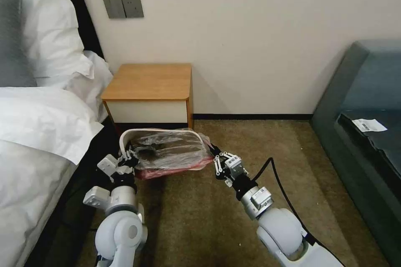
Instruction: Pick up the garbage bag from the table and place it over the trash can.
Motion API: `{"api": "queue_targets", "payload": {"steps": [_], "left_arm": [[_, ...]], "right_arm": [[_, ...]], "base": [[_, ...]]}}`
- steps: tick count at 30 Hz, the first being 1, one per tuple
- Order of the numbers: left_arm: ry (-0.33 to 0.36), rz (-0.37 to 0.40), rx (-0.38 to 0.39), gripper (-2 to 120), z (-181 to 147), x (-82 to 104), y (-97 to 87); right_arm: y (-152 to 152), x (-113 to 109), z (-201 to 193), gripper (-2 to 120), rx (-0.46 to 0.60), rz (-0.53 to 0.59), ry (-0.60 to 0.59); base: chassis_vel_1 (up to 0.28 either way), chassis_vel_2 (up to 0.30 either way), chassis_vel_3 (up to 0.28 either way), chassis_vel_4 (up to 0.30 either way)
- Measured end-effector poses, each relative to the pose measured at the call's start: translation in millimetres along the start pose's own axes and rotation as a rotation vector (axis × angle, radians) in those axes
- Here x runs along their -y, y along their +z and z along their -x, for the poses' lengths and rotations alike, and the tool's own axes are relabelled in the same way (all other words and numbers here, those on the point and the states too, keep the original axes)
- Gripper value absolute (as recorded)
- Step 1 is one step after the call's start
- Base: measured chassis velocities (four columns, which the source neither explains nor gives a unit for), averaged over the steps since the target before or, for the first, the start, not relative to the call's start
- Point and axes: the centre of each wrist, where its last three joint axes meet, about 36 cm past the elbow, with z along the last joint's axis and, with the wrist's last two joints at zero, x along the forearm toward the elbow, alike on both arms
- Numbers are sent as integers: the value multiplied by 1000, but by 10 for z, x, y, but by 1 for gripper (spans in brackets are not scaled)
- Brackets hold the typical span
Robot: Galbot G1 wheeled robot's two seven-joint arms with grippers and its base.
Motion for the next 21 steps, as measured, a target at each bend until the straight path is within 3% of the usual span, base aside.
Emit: {"api": "queue_targets", "payload": {"steps": [15,21], "left_arm": [[24,-115,7,11,7,119,-154],[23,-178,9,14,21,184,-192]], "right_arm": [[298,86,-2,0,-69,18,37],[316,-58,-33,0,-97,112,28]], "base": [[0,0,0,0],[0,0,0,0]]}}
